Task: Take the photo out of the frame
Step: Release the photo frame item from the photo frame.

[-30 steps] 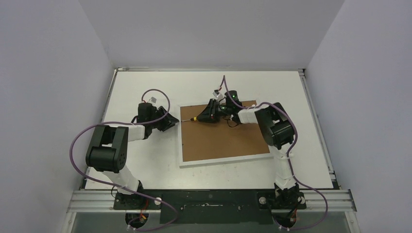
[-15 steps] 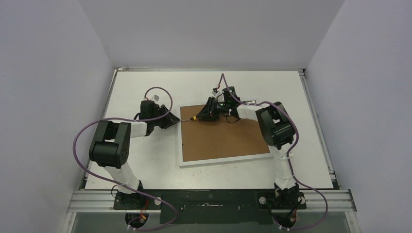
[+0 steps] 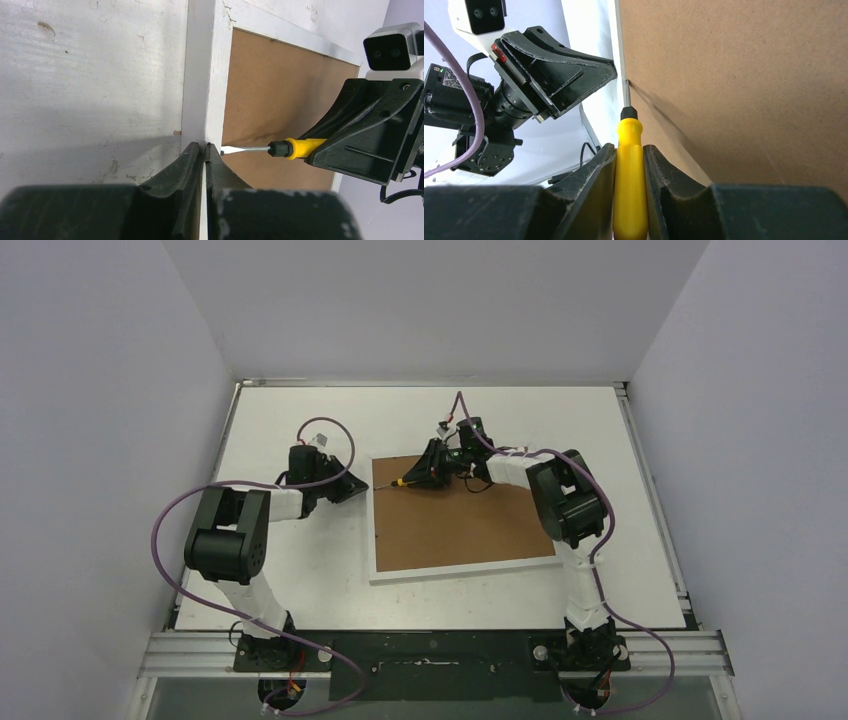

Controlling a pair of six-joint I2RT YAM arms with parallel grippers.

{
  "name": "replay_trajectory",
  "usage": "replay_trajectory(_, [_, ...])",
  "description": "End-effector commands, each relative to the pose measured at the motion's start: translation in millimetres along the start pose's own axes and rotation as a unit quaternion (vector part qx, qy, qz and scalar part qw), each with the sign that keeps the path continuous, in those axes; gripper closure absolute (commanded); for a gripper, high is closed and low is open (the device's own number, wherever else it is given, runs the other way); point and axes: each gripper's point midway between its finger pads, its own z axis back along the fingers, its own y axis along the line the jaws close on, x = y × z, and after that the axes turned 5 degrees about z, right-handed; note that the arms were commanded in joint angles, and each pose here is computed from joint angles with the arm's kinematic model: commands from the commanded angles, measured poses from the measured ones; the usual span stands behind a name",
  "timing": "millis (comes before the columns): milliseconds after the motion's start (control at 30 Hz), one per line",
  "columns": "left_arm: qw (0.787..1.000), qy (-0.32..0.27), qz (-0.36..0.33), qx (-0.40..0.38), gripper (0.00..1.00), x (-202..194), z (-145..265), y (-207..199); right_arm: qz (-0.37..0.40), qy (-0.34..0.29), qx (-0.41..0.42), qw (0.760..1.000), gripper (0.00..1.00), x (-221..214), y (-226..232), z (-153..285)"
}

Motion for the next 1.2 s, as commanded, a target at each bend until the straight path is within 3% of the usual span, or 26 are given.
replay_trajectory(0, [0.999,0.031,-0.012,-0.042,0.98,-13,-8,-21,0.001,0.000,0.005,1.000,0.95,-9,11,-13])
replay_trajectory(1167, [0.994,0.066,0.007,-0.086,1.00,-43,-3,-38,0.037,0.013,-0.005,0.999,0.95,-16,38,-48])
